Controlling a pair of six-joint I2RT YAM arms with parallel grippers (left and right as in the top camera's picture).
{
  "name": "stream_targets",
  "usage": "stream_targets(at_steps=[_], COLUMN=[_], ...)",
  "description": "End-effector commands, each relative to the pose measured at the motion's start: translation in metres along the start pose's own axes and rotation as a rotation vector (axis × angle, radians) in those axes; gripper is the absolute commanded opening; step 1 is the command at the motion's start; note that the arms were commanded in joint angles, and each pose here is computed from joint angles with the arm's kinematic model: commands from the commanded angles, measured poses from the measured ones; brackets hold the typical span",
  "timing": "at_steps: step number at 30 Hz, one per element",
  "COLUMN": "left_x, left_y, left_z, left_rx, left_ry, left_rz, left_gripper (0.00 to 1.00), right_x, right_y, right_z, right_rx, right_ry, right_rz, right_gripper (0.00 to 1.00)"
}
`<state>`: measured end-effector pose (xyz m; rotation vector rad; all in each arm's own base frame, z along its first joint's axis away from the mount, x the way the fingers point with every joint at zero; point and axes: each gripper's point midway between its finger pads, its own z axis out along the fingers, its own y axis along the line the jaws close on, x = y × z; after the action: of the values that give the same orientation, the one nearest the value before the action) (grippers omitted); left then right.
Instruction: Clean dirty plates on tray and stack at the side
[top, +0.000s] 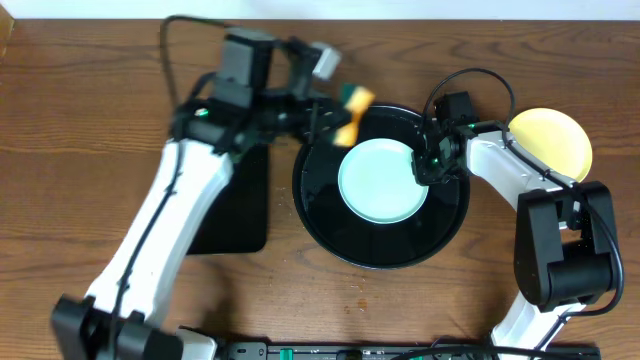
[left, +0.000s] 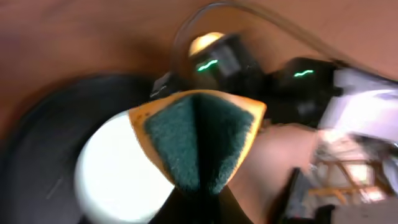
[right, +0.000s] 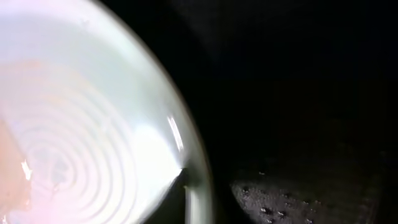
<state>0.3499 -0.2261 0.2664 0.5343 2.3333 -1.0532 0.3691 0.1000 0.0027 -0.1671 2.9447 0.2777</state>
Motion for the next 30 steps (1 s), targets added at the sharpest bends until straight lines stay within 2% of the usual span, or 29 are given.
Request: stream_targets(at_steps=[1,4,8,12,17,22,27,30], left_x=[0.028,0.064,0.097,0.119,0.138,0.152,0.168,0.172], left_y=[0.092,0.14,0.171,0.189,0.21,0.231,0.243,0.246], left_z=[-0.016,-0.05,-0.074,-0.082,-0.089,-0.09,-0.086,-0.083], left_rx=[-0.441,-0.719,-0.872,-0.897,-0.923,-0.941,-0.949,-0.944], left_ry=[0.074,0.166,0.219,0.249,0.25,0.224,0.216,0.214], left_rz=[-0.121,-0.234,-0.358,-0.428,-0.493,-0.531,-0.55,-0.551], left_gripper=[0.08,0.08,0.08,0.09,0.13,0.13,0.13,0.13], right_x=[0.008,-0.001,-0.028,-0.048,-0.044,-0.035,-0.023,-0.015], right_y=[0.0,0.002,0.003,0.001,0.011,0.03,0.056,0.078], right_z=[0.008,-0.003,-0.05,-0.123,-0.196,-0.236,-0.276,-0.295], right_rx=[0.0,-0.002,0.05,0.204,0.405,0.583,0.883,0.995], right_ry=[0.027,-0.007,-0.146,-0.359,-0.542,-0.659,-0.807,-0.896], right_rz=[-0.001,-0.006,-0.012,-0.042,-0.112,-0.166,-0.215,-0.238], right_gripper=[0.01,0.01,0.01,0.01,0.01,0.01,0.01,0.01])
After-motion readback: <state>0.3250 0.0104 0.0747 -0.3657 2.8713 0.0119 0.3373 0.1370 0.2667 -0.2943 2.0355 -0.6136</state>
